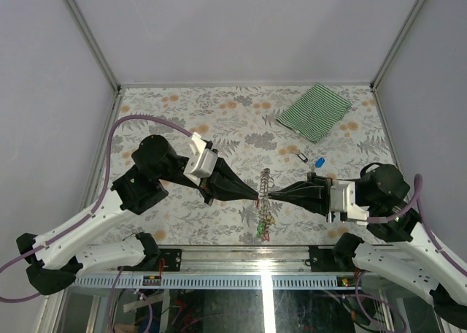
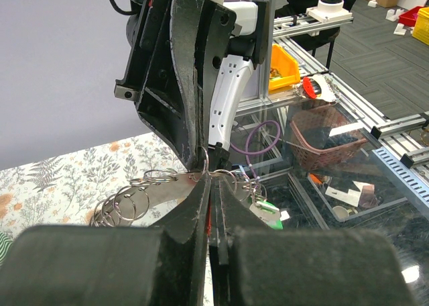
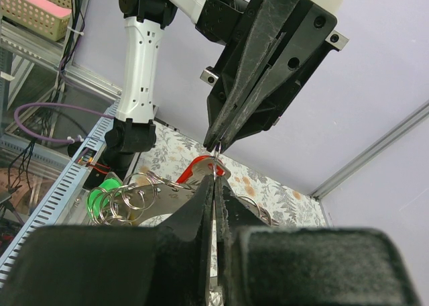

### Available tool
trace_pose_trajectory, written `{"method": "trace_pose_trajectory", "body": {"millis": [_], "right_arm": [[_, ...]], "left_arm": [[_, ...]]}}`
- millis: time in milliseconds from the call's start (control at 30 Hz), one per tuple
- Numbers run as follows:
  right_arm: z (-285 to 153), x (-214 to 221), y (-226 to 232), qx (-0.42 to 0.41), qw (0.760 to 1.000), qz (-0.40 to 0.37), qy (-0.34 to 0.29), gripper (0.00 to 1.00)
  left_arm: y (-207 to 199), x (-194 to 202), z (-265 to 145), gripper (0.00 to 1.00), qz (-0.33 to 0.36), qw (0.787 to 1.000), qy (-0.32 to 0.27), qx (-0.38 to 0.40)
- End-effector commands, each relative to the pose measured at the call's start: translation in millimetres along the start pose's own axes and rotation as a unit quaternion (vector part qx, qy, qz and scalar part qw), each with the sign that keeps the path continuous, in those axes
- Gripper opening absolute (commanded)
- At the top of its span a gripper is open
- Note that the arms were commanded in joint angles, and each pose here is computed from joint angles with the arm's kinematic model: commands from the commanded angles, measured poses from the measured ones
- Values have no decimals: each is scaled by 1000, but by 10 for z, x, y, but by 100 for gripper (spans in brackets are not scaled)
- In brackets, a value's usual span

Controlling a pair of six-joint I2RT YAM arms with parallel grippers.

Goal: Put the keys on the keyring

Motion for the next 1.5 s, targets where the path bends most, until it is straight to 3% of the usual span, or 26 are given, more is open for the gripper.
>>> {"method": "trace_pose_trajectory", "body": {"millis": [0, 1467], "right_arm": [[11, -250, -204, 29, 998, -44, -35, 3], [44, -225, -195, 21, 998, -44, -40, 3]], "left_arm": [[-69, -119, 18, 0, 21, 1000, -11, 15], [-32, -112, 54, 0, 15, 1000, -9, 13]]}}
Point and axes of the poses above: each gripper's point midway between its finger pads, its own z axis out along the fingers, its own y axis along the line the jaws close on, x = y × z, the point moved 4 cm from there along -z, back along the fingers, and after that the axes turned 15 degrees about -z, right-handed, at the moved point
